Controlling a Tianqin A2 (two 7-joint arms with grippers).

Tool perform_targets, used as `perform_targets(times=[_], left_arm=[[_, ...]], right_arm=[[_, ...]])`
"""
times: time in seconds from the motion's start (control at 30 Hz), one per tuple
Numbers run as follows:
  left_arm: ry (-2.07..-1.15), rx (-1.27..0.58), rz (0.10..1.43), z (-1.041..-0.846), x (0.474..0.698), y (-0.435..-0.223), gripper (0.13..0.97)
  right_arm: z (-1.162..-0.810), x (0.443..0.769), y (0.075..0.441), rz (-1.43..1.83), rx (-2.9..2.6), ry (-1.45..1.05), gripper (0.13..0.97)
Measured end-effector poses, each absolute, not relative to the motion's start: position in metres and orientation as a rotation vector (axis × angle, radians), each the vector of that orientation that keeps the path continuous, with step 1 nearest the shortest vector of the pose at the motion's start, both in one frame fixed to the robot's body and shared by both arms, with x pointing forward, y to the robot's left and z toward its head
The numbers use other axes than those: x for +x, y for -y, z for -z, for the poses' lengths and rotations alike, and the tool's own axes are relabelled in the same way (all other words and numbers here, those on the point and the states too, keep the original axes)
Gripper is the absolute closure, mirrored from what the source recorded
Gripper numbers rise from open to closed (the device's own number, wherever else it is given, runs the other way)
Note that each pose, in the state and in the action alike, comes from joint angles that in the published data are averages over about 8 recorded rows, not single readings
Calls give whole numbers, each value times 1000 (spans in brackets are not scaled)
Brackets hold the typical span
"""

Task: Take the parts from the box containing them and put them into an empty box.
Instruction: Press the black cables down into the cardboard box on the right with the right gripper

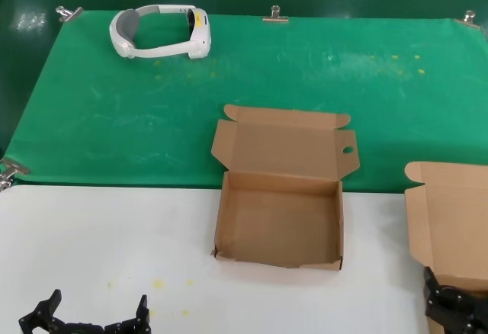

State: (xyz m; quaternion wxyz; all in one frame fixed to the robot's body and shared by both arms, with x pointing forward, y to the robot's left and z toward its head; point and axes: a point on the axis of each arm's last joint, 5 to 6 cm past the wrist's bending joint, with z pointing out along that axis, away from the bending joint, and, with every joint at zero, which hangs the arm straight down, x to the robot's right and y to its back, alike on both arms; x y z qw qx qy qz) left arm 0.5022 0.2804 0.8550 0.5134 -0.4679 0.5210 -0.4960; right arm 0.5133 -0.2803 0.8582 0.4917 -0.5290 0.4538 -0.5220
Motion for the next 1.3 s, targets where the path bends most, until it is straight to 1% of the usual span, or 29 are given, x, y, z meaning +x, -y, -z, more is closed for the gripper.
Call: perform_targets(times=[1.3], left_arm=[[-1253,-1125,1193,-855,502,-280,132]], right_arm=[[-858,513,280,1267,-1284,-1101,130]])
